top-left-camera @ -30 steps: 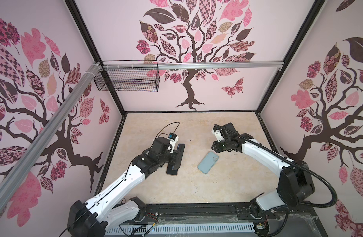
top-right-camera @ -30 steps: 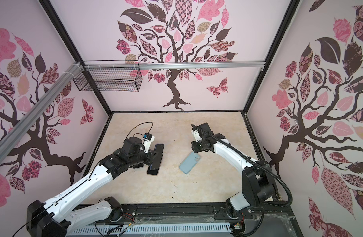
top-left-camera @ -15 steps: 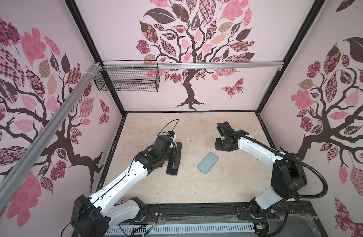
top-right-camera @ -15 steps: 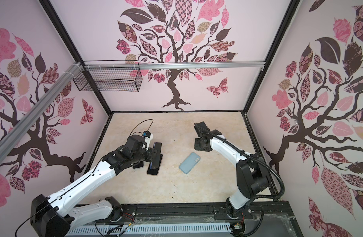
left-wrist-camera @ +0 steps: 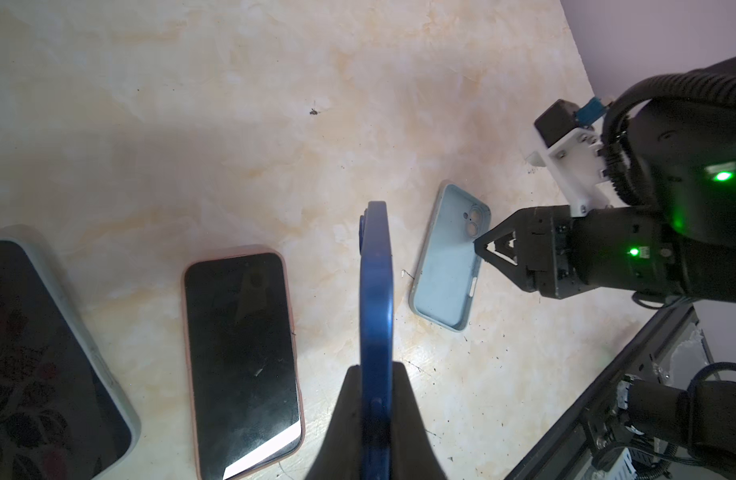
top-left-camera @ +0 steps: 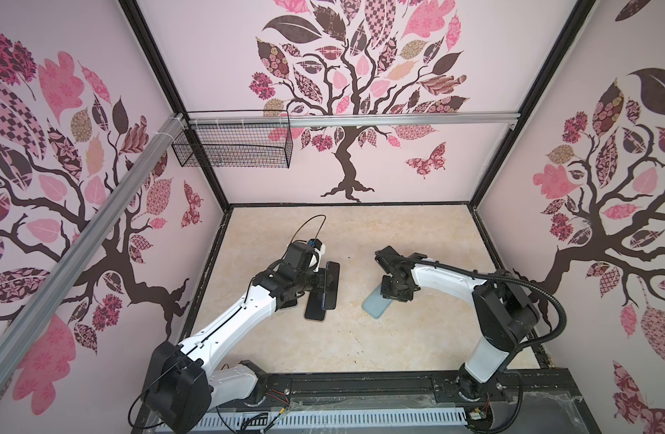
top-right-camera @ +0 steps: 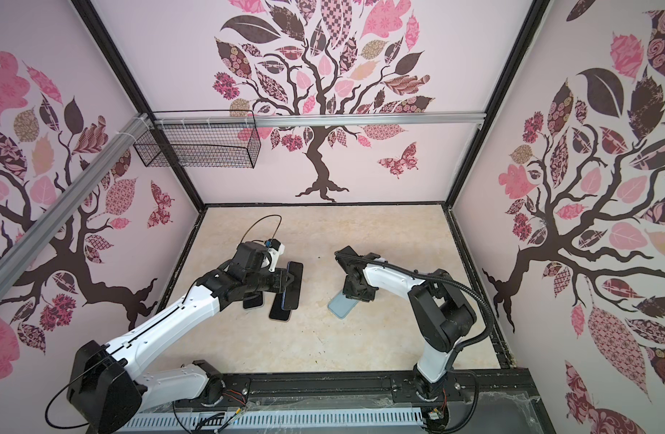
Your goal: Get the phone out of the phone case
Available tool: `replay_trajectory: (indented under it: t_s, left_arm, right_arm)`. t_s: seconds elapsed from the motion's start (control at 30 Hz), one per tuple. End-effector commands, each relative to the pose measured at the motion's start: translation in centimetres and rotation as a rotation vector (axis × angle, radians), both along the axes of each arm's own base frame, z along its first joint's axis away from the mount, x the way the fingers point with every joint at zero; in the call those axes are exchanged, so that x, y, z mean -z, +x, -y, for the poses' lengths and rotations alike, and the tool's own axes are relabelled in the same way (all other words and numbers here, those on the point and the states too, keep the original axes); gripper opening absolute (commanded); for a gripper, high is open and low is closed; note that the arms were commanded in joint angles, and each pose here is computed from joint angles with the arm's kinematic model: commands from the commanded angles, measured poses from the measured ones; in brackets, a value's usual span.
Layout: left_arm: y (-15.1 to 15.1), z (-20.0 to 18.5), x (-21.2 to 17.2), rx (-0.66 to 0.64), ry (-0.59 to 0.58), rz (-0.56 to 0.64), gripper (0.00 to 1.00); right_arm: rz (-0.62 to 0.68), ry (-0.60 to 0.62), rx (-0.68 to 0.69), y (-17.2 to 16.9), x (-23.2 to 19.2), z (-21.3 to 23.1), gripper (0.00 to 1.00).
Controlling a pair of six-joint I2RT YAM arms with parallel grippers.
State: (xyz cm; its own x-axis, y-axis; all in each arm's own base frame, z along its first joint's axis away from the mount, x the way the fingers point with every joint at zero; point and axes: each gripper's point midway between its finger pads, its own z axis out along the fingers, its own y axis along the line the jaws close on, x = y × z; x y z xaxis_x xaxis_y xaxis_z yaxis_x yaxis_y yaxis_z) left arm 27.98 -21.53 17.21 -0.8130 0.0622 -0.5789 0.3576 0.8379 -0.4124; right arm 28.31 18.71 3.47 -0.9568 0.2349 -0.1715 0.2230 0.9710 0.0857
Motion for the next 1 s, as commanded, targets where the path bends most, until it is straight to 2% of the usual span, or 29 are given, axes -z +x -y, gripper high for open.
replay_trajectory:
  t_s: [0.0,0.6,0.97]
  left_arm:
    - [1.1,0.9,-3.1,0.015,-0.085,0.074,0.0]
    - [1.1,0.9,-3.0,0.036,-0.09,0.075,0.0]
    - [1.3,1.2,-2.7,0.043,-0.094,0.067,0.0]
  right_arm:
    - [-0.056,-0.008,0.158,-1.0,0.8,0.5,0.36]
    - [-0.124,-0.02,0.134,-2.2,2.5,-0.1,0.31]
    - [-0.129,-0.029,0.123,-2.2,2.7,0.0,0.18]
